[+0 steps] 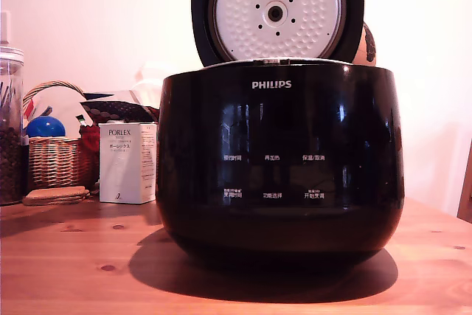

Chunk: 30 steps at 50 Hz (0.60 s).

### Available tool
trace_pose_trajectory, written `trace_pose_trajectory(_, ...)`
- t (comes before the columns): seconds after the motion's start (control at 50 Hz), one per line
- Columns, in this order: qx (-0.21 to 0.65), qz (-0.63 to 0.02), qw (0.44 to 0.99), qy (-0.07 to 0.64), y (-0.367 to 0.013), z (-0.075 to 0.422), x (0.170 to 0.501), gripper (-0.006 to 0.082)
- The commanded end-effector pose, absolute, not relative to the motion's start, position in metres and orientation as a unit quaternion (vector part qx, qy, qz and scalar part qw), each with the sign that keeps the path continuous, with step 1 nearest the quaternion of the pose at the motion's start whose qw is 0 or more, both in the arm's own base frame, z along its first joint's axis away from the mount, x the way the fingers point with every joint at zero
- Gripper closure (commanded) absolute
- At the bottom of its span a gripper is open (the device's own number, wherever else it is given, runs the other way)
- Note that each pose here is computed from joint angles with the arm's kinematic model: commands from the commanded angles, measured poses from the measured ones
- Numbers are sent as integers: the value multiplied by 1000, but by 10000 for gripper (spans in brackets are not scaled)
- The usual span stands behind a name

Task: Close the rice cooker by pressing the lid down with medium force

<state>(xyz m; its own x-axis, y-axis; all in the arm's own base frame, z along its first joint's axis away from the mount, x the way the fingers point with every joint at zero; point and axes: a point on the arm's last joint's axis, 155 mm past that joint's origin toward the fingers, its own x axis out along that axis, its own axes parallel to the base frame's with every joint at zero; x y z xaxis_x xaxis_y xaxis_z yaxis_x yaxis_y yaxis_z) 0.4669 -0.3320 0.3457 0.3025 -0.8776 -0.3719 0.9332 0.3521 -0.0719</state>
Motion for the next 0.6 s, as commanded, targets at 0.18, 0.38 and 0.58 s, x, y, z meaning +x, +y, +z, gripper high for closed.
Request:
trace_pose_trajectory(0.18,73,-579,787,198,-342,336,454,791)
trace_pose_trajectory(0.38,72,-577,788,201,-338,339,452,791)
trace_pose_trajectory(0.58,79,-580,788,191,-339,346,447,791)
